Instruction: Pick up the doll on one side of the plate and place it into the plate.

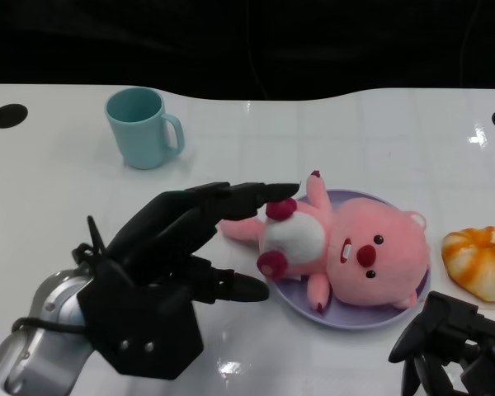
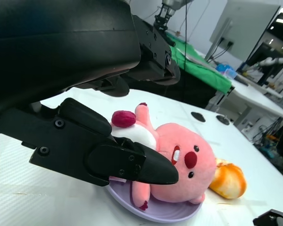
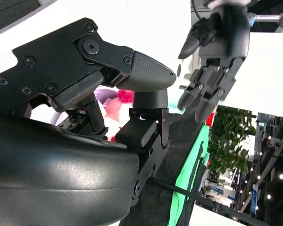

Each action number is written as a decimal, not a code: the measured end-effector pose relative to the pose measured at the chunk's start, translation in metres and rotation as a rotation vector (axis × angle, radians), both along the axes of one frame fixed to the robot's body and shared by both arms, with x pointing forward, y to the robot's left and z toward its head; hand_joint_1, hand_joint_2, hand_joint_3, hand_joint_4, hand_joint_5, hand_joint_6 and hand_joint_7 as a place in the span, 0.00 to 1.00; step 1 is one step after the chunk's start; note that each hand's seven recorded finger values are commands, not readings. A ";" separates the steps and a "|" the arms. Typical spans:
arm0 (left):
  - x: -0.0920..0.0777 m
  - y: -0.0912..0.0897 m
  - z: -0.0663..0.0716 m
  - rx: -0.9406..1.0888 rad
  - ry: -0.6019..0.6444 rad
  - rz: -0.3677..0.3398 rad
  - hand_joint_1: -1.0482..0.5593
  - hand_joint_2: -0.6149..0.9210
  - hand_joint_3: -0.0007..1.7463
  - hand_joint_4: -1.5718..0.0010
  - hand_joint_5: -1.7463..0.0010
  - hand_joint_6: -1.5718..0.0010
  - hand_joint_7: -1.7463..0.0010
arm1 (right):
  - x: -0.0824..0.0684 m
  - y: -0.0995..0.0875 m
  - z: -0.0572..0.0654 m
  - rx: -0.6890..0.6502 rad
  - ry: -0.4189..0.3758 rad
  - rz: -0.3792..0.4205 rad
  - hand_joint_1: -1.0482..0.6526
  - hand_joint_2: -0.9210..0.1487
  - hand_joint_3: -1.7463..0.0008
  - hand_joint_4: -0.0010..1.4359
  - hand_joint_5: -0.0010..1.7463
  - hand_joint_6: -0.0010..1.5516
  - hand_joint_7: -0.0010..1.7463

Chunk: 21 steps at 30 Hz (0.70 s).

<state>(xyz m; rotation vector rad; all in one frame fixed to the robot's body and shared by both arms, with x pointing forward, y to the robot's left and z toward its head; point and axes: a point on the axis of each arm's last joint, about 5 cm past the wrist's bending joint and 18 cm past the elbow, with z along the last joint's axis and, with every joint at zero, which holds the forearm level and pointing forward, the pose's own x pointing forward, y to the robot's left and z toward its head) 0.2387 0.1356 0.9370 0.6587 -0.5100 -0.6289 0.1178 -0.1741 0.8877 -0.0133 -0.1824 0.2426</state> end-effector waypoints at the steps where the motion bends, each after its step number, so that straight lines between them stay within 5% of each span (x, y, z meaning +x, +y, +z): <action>1: -0.001 0.002 -0.002 -0.027 0.002 -0.004 0.38 0.99 0.04 0.78 0.55 0.65 0.93 | 0.000 0.000 0.000 0.000 0.000 0.000 0.31 0.28 0.40 0.50 0.98 0.42 0.82; 4: -0.007 0.009 -0.010 -0.136 0.043 0.017 0.52 0.97 0.04 0.74 0.42 0.56 0.86 | 0.000 0.000 0.000 0.000 0.004 0.000 0.31 0.29 0.39 0.50 0.98 0.41 0.82; 6: -0.012 0.010 -0.016 -0.226 0.084 0.033 0.55 0.87 0.24 0.71 0.33 0.61 0.61 | 0.000 0.000 0.001 0.000 0.002 0.000 0.31 0.29 0.38 0.50 0.99 0.41 0.82; 8: -0.018 0.012 -0.022 -0.324 0.128 0.047 0.55 0.72 0.51 0.67 0.26 0.61 0.47 | 0.000 0.000 0.001 0.001 0.000 0.001 0.32 0.30 0.38 0.49 0.99 0.41 0.82; 12: -0.028 0.015 -0.026 -0.432 0.195 0.077 0.57 0.64 0.70 0.61 0.19 0.58 0.36 | 0.000 0.000 0.002 0.000 -0.005 0.001 0.32 0.31 0.35 0.48 0.99 0.41 0.83; 17: -0.039 0.021 -0.026 -0.529 0.277 0.096 0.57 0.59 0.83 0.57 0.11 0.56 0.25 | 0.000 0.001 0.005 -0.003 -0.016 0.002 0.33 0.32 0.34 0.49 0.99 0.40 0.84; 21: -0.051 0.023 -0.027 -0.619 0.396 0.116 0.57 0.63 0.80 0.55 0.04 0.56 0.21 | -0.001 0.001 0.006 -0.007 -0.012 0.001 0.33 0.33 0.34 0.50 0.99 0.40 0.83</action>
